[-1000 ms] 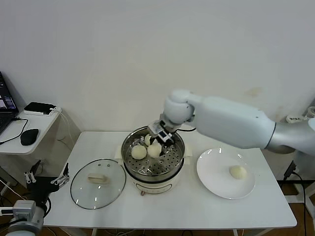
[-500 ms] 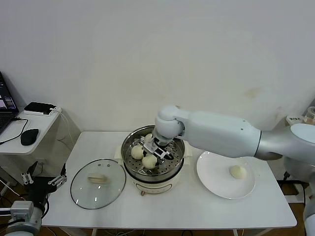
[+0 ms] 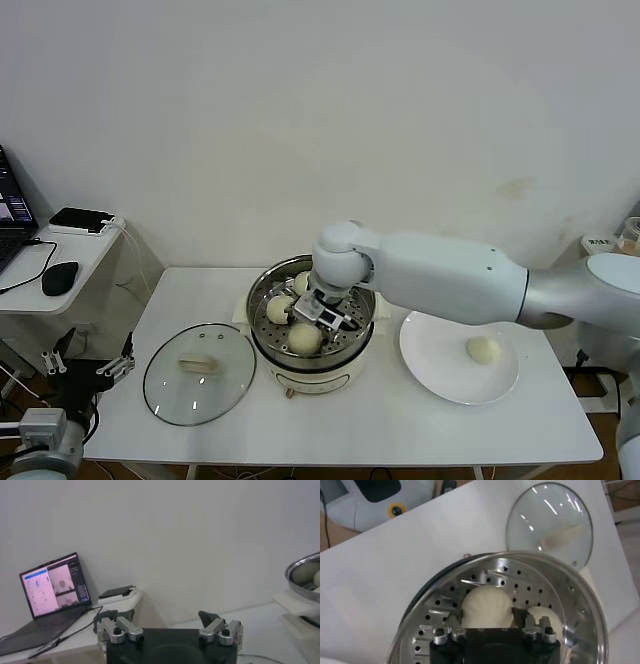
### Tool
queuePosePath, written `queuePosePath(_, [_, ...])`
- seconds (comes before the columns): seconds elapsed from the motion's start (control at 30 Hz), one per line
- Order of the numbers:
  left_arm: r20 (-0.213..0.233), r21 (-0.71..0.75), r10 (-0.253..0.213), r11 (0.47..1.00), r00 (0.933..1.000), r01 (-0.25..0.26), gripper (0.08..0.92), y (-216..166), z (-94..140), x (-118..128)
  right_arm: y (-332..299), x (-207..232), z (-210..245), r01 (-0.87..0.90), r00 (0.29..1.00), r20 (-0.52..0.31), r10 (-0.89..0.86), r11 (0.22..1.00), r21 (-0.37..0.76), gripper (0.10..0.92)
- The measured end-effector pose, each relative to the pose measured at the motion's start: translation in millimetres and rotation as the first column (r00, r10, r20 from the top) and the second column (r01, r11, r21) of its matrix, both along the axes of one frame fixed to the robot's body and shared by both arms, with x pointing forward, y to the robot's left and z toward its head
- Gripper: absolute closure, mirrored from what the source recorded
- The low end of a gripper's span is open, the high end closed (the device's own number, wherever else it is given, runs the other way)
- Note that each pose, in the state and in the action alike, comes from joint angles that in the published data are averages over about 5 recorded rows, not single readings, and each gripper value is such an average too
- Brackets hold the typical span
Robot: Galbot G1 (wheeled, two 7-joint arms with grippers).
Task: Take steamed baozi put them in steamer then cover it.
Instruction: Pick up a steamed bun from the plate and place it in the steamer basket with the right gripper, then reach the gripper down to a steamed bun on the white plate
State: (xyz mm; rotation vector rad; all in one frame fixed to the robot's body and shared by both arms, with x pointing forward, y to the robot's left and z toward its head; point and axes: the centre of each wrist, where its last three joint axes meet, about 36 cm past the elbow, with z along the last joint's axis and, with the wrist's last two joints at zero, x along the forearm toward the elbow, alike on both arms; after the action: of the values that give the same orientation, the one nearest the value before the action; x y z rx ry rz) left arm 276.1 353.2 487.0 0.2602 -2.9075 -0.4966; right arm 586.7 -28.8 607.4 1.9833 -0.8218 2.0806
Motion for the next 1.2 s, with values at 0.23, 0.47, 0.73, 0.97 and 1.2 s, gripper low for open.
queuePosePath(0.23, [0.000,0.001,-0.003,1.000,1.0000,0.003,0.177,4,0,2,-18,8,30,0.058,0.998,0.023,-0.058,0.998,0.011,0.200])
queuePosePath(0.47, [0.000,0.005,-0.013,1.000,0.9999,0.013,0.177,6,0,7,-59,18,56,0.271,0.960,0.042,-0.275,0.959,0.084,0.199])
queuePosePath(0.73, [0.002,0.010,-0.036,0.999,0.9994,0.036,0.177,6,1,12,-141,22,66,0.523,0.847,0.022,-0.531,0.841,0.139,0.200])
queuePosePath(0.97, [-0.005,0.015,-0.052,0.999,0.9986,0.052,0.177,5,-2,19,-238,9,44,0.688,0.721,-0.025,-0.692,0.712,0.139,0.200])
queuePosePath(1.2, [-0.016,0.017,-0.067,0.998,0.9976,0.067,0.177,2,-7,23,-321,-11,7,0.780,0.625,-0.057,-0.779,0.620,0.081,0.200])
